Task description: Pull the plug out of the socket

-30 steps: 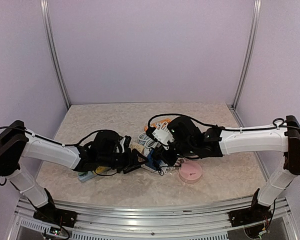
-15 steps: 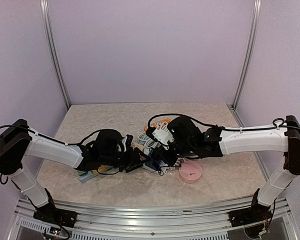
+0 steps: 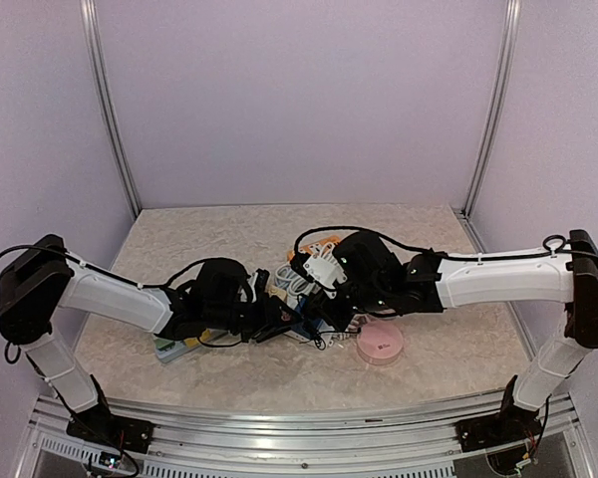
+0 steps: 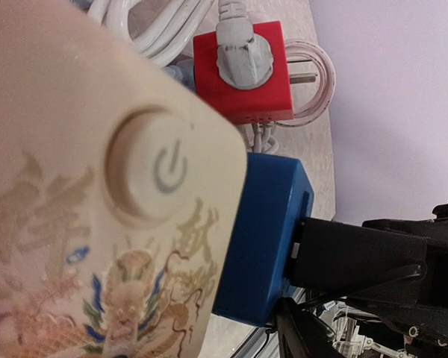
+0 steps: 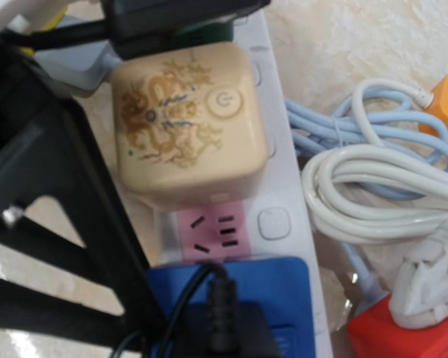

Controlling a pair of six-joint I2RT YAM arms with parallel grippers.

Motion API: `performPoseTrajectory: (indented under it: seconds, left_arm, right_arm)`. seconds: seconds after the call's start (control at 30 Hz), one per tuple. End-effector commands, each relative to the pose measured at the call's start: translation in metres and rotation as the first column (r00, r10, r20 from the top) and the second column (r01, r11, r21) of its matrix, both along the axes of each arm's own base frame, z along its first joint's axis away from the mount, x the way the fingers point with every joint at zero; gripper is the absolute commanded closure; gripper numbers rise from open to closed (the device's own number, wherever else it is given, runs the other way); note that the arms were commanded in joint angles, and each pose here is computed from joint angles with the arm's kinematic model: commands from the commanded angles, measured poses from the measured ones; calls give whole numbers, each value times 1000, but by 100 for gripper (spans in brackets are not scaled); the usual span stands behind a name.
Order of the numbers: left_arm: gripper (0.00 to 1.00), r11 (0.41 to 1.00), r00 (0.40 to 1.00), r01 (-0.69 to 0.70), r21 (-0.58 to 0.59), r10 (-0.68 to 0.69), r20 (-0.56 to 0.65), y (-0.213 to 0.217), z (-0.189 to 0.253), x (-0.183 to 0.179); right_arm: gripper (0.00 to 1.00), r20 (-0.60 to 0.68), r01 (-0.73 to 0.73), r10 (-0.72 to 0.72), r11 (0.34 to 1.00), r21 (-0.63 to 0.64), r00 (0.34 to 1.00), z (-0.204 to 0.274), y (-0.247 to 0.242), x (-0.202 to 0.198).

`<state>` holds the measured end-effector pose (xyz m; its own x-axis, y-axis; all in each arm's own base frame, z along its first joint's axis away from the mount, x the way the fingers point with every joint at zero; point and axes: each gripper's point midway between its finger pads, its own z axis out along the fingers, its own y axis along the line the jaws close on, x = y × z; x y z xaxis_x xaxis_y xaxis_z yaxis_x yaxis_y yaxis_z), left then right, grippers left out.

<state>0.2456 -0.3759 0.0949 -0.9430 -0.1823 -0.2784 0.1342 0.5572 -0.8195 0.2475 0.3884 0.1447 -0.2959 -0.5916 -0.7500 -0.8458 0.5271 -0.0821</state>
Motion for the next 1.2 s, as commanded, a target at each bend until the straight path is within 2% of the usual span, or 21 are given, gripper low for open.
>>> performPoseTrajectory:
  seconds: [0.0,0.17,0.67,1.17]
  left_arm:
    - [59,999,999,-11,40,12,-34,3,-17,1]
    - [63,998,997,-2,66,7,-75,8,-34,-6]
    - [66,993,993,31,117,-18,-115,17,-58,-18]
    - [67,991,992,26,133,-10,-122,21,-64,-20]
  right_arm:
    - [100,-96,-19,17,1000,-16,995,-21,6,-15]
    - [100,-96,-28,25,999,-29,995,-23,6,-16]
    - [100,-94,-51,46,998,-49,994,-25,11,-14]
    - [100,-199,-110,115,993,38,973,-23,16,-14]
